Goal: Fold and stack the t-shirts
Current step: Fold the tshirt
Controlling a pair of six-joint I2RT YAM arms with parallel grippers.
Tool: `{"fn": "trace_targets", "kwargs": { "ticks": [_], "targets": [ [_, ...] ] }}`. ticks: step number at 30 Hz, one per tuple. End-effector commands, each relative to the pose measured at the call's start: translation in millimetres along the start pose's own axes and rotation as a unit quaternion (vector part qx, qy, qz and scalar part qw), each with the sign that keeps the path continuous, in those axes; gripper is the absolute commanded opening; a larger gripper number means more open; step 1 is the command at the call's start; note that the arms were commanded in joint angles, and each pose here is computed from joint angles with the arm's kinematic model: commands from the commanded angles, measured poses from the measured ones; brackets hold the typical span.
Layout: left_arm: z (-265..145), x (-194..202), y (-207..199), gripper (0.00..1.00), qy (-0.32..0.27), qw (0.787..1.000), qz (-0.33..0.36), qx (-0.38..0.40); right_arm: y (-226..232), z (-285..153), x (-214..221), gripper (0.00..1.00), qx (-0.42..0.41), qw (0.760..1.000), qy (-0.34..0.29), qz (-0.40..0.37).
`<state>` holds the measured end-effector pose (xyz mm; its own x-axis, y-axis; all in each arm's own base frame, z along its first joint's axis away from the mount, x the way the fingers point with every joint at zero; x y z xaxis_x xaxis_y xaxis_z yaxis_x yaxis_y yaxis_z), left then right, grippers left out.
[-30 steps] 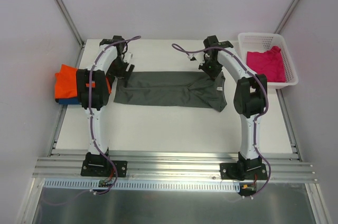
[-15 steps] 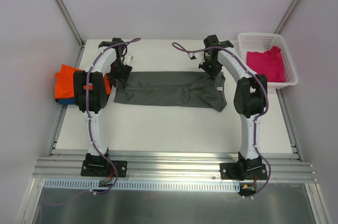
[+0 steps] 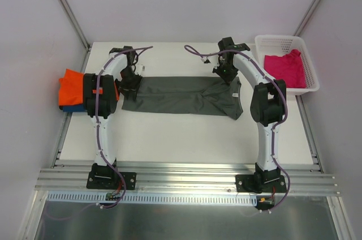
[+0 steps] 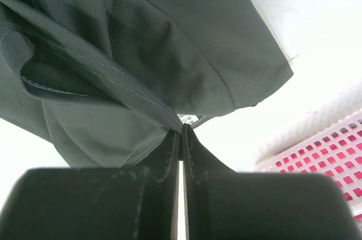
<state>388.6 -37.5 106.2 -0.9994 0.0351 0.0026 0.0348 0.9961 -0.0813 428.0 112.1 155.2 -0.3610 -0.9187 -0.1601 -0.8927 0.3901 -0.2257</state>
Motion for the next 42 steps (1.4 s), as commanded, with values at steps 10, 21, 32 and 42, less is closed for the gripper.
{"fn": "trace_targets", "kwargs": {
  "ticks": [10, 21, 32, 42],
  "targets": [
    [-8.9, -2.3, 10.3, 0.44, -0.001, 1.0, -0.013, -0.001, -3.4, -12.2, -5.3, 0.01, 0.015, 1.0, -0.009, 0.006],
    [1.4, -1.2, 20.4, 0.45, 0.015, 1.0, -0.024, 0.002, -2.2, -12.5, -9.9, 0.01, 0.016, 1.0, -0.012, 0.002],
    [6.7, 3.6, 19.4, 0.33, 0.029, 0.999, -0.021, 0.013, -0.5, -11.2, -6.7, 0.01, 0.014, 1.0, -0.007, 0.003],
    [-8.3, 18.5, 27.9, 0.0, 0.026, 0.999, -0.033, -0.001, -2.1, -11.2, -8.6, 0.01, 0.018, 1.0, -0.008, 0.002]
  ]
}}
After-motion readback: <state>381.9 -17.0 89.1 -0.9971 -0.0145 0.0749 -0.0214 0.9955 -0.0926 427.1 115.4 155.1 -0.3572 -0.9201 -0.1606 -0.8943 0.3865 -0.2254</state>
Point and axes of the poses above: each gripper's point midway between its finger pads, its own z axis out along the fingers, its own y axis along the line the jaws close on, x = y × z, the point moved 7 cm from there along -z, back along the fingers, and after that the axes turned 13 degrees about -z, right-handed, at the moved point
